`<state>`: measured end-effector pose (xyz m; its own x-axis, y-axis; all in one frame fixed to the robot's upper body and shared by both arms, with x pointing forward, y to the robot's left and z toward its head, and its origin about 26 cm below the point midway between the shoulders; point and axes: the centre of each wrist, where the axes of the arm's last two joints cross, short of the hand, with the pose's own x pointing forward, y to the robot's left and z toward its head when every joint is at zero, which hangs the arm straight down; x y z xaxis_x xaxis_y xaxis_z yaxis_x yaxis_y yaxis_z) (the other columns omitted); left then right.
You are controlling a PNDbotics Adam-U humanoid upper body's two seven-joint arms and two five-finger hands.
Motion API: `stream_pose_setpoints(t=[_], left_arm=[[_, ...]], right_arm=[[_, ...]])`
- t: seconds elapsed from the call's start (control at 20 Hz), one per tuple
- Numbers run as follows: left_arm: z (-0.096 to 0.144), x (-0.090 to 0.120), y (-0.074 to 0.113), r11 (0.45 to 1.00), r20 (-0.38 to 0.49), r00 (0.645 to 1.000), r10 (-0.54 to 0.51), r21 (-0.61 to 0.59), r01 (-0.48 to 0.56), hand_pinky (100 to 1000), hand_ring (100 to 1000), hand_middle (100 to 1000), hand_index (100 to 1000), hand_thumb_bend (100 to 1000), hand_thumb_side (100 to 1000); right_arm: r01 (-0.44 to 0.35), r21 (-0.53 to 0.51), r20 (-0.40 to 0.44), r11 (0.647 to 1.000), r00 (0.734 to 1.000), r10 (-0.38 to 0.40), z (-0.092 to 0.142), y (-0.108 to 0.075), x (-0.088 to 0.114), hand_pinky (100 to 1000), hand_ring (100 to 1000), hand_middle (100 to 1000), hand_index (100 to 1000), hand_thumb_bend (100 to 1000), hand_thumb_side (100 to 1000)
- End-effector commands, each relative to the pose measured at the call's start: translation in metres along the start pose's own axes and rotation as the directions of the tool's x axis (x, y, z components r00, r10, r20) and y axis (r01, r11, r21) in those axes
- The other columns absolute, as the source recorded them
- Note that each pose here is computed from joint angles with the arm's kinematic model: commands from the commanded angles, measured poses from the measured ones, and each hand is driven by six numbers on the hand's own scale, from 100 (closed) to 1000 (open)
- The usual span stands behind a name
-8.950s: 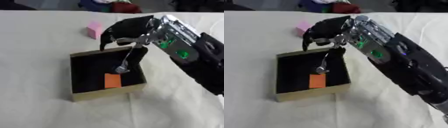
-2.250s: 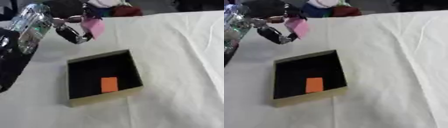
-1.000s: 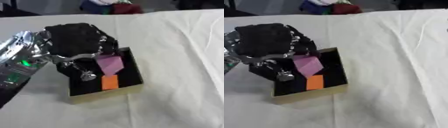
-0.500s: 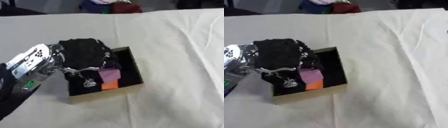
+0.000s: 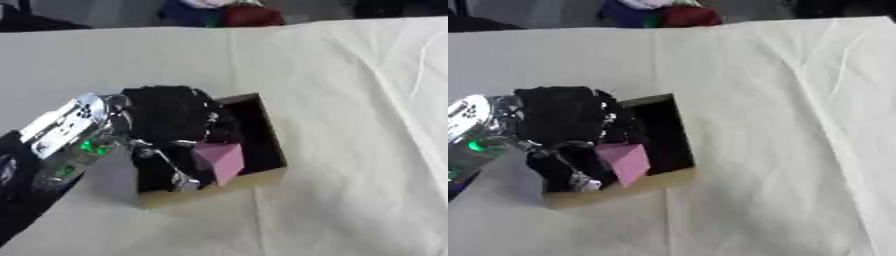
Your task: Pick up objects on the table and place them in the box.
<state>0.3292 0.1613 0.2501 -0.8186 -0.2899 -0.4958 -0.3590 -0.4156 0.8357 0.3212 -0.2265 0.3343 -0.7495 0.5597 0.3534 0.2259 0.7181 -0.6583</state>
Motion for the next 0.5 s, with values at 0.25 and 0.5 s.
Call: stream_pose_setpoints(t=[0.25,0.5], left_arm=[[0.017,-0.008,0.014,0.997,-0.069,0.995,-0.067,0.030,0.069,677,854,820,951,320,706],[0.032,-0.010,0.028,0.992,-0.121,0.989,-0.083,0.087,0.094,666,844,811,941,255,594]], right_arm=[[-0.014,-0.024,0.017,1.000,1.000,0.014,-0.001,-0.009,0.005,900,737,623,779,100,931],[-0.016,-0.029,0.015,0.999,1.000,0.017,0.000,-0.010,0.004,900,738,623,779,100,929]])
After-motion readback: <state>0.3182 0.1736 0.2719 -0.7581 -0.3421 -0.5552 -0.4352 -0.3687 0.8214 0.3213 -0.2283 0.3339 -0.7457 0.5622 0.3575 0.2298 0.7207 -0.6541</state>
